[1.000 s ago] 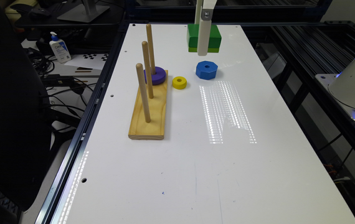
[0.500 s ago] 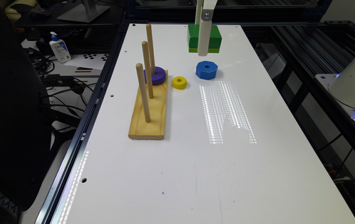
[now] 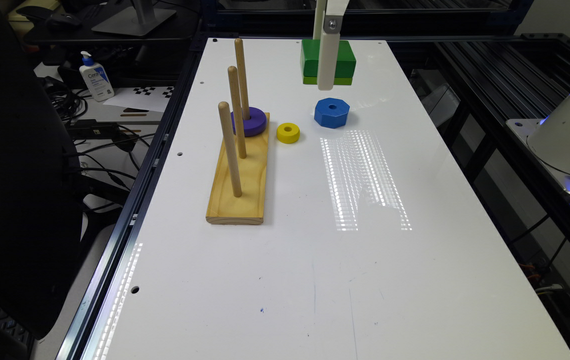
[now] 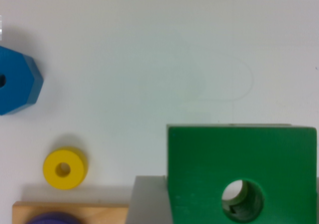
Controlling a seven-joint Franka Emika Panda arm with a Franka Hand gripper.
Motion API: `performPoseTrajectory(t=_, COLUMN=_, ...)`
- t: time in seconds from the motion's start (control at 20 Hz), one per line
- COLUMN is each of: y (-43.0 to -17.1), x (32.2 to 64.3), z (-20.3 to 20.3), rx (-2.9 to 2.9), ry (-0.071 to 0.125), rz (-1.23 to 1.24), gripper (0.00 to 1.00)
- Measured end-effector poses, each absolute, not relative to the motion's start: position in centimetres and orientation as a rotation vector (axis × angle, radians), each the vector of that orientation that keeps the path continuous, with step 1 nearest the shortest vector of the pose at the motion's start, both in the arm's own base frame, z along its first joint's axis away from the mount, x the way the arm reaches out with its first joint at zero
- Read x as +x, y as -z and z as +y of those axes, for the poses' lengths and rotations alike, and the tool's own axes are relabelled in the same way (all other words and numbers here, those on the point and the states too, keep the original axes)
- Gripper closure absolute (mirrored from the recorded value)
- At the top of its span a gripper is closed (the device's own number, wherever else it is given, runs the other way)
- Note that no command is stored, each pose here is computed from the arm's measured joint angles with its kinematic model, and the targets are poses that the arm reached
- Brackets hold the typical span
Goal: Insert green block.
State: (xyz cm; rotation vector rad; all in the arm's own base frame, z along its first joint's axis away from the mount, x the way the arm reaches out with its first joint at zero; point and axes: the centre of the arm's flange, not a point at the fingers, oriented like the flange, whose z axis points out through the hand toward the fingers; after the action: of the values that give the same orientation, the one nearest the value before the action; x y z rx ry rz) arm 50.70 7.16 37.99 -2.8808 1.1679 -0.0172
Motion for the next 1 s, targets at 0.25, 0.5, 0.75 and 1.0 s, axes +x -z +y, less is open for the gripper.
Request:
performPoseTrajectory(t=0.25, y=-38.1, x=53.0, z=7.8, rx=-2.863, ry=0.054, rz=1.15, gripper=1.0)
performPoseTrajectory(t=0.5, y=-37.1, x=56.9, z=8.2, rx=-2.853, ry=0.044, rz=1.142, gripper=1.0)
performPoseTrajectory(t=0.75, y=-37.2, x=56.9, z=8.9, rx=-2.853, ry=0.043, rz=1.135, gripper=1.0)
performPoseTrajectory(t=1.0, y=-37.6, x=57.0, z=10.7, rx=-2.845, ry=0.05, rz=1.133, gripper=1.0)
